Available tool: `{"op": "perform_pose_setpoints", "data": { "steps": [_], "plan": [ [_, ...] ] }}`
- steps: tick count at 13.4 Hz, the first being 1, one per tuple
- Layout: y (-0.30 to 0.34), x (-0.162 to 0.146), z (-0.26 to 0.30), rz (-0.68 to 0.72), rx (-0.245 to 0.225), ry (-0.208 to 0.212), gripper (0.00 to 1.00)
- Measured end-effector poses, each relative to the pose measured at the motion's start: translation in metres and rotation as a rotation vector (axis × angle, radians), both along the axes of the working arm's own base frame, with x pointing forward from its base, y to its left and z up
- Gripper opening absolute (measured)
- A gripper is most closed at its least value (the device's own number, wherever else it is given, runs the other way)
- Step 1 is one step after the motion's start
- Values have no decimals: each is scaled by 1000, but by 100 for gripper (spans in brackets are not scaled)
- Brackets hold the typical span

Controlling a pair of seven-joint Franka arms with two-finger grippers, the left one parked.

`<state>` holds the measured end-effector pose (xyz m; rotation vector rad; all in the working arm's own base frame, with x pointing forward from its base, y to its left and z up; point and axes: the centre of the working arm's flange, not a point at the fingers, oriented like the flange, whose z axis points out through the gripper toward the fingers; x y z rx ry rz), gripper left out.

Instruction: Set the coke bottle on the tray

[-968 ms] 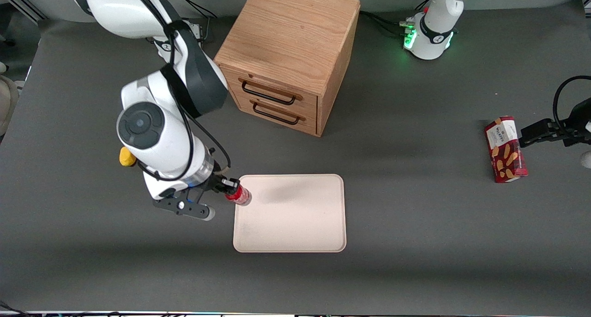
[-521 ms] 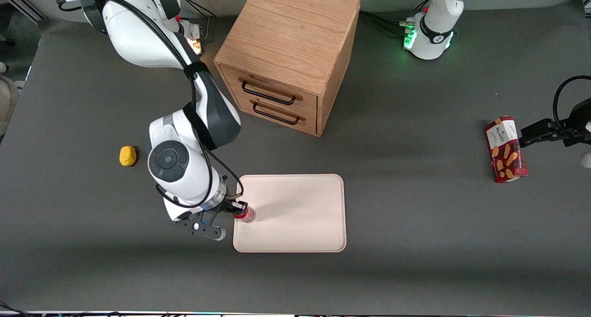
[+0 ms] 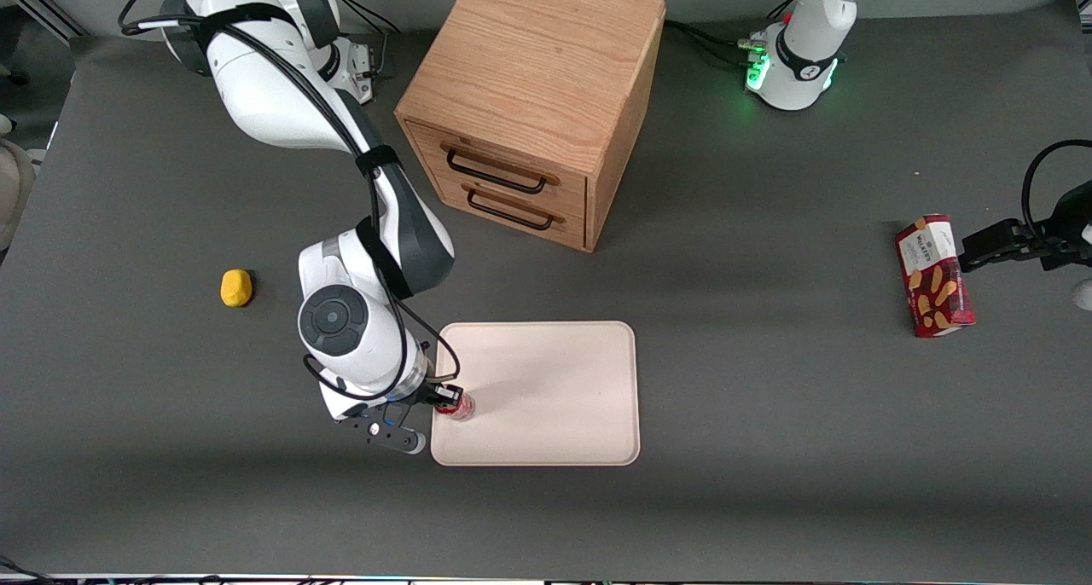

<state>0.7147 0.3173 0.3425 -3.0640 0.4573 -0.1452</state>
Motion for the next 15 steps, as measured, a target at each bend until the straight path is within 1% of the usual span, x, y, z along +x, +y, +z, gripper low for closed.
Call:
{"op": "perform_pose_setpoints", "data": {
  "steps": [1, 2, 4, 7, 8, 11, 13, 15],
  "plan": [
    [0, 0, 0, -1, 1, -2, 31],
    [0, 1, 1, -3, 2, -4, 37],
    [0, 1, 2, -5, 4, -8, 57],
    [0, 1, 17, -5, 12, -21, 91],
    [-1, -2, 31, -5, 10, -9, 99],
    [-10, -26, 103, -3, -1, 58, 100],
    [-22, -53, 164, 1, -8, 113, 100],
    [-35, -82, 213, 4, -15, 161, 100]
  ]
}}
